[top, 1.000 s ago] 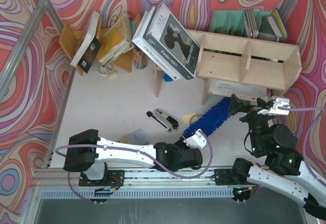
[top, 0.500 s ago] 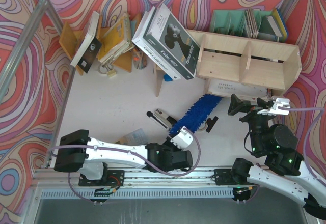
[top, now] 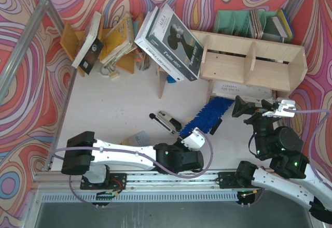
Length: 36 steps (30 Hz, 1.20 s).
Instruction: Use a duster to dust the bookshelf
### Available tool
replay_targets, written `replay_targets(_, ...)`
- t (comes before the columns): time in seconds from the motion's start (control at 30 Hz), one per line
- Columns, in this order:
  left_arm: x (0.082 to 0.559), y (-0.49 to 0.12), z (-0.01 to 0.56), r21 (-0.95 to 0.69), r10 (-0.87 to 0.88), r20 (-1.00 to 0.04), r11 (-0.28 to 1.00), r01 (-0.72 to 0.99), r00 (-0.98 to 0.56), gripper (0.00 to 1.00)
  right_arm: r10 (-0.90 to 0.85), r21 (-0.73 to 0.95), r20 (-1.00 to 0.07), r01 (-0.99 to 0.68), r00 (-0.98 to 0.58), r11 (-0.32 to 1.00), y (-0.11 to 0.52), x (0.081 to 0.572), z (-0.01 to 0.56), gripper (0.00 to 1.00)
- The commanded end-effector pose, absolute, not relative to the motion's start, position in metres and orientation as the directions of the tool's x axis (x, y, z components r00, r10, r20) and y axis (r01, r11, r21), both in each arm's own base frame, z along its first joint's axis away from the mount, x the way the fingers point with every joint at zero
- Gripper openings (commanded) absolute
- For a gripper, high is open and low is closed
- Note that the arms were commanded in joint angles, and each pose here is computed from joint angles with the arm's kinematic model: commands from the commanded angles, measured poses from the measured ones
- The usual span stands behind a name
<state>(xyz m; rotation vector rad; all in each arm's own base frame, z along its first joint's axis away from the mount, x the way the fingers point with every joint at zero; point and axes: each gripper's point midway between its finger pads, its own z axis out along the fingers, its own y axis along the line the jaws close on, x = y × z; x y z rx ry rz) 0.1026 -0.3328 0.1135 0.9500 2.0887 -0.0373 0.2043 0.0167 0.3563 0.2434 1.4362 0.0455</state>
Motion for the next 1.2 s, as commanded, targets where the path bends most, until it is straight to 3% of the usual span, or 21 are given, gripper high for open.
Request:
replay_targets(0.0,0.11,-0.388,0.143,0.257,0.563,-0.778,0.69,0.676,-0.279,0.0,0.198,0.215,-0.968,0.106,0.154,0.971,0.017,0.204,0.359,0.99)
replay_targets(0.47,0.097,-0.464,0.132,0.247,0.608,-0.77,0.564,0.788,-0.193,0.0,0.205,0.222,-0.966,0.102,0.157,0.97,0.016,0.202,0.36,0.99)
replay_targets(1.17,0.124,-0.332,0.131,0.267,0.54,-0.769,0.758,0.595,-0.343,0.0,0.205,0.221,-0.966,0.096,0.155,0.971,0.017,0.202,0.36,0.99)
